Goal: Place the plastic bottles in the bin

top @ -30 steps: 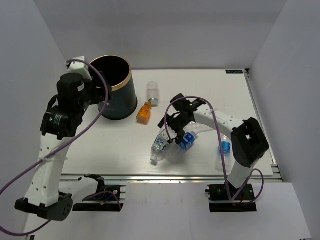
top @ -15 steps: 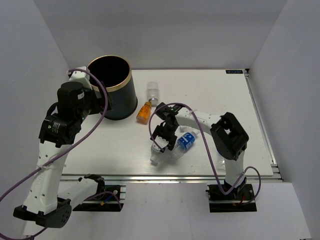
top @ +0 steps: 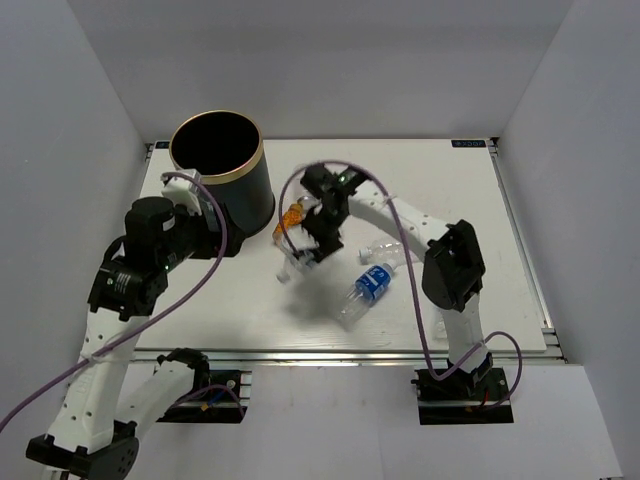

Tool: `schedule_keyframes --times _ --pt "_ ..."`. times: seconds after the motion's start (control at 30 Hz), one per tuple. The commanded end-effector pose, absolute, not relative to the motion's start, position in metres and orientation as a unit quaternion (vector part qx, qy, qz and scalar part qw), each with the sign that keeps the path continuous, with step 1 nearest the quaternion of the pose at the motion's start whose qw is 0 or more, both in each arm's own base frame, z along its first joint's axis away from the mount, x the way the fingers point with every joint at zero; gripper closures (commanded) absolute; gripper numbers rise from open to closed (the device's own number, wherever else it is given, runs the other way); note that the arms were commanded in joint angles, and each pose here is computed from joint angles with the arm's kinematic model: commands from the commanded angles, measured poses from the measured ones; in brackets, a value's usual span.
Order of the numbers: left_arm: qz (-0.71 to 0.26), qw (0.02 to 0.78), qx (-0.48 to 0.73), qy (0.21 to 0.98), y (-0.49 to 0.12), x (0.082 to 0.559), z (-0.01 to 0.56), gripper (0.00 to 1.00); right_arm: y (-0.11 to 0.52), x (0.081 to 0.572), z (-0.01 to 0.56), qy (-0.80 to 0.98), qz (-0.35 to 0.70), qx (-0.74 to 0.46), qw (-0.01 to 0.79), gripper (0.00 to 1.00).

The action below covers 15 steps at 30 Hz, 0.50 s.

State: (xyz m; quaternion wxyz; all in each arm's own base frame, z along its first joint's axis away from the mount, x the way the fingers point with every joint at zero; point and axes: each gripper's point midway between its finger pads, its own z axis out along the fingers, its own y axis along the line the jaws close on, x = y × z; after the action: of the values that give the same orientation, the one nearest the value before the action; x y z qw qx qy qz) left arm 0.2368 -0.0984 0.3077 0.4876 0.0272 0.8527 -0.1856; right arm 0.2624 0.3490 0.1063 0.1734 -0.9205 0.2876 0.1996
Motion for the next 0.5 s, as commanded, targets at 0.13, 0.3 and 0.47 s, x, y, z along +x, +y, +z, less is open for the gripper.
schedule_keyframes --times 0.13,0.3,0.47 --pt "-0.253 0.531 0.071 0.806 -0.111 0.197 0.328 0.03 0.374 0.344 0.263 0.473 0.125 -0.798 0.351 0.87" --pt "-0.279 0.520 0.098 0.801 -0.120 0.180 0.320 0.05 0.375 0.384 0.308 0.522 0.070 -0.716 0.458 0.93" --pt "-0.298 0.499 0.106 0.807 -0.127 0.176 0.305 0.05 0.407 0.414 0.395 0.455 0.050 -0.597 0.658 1.00"
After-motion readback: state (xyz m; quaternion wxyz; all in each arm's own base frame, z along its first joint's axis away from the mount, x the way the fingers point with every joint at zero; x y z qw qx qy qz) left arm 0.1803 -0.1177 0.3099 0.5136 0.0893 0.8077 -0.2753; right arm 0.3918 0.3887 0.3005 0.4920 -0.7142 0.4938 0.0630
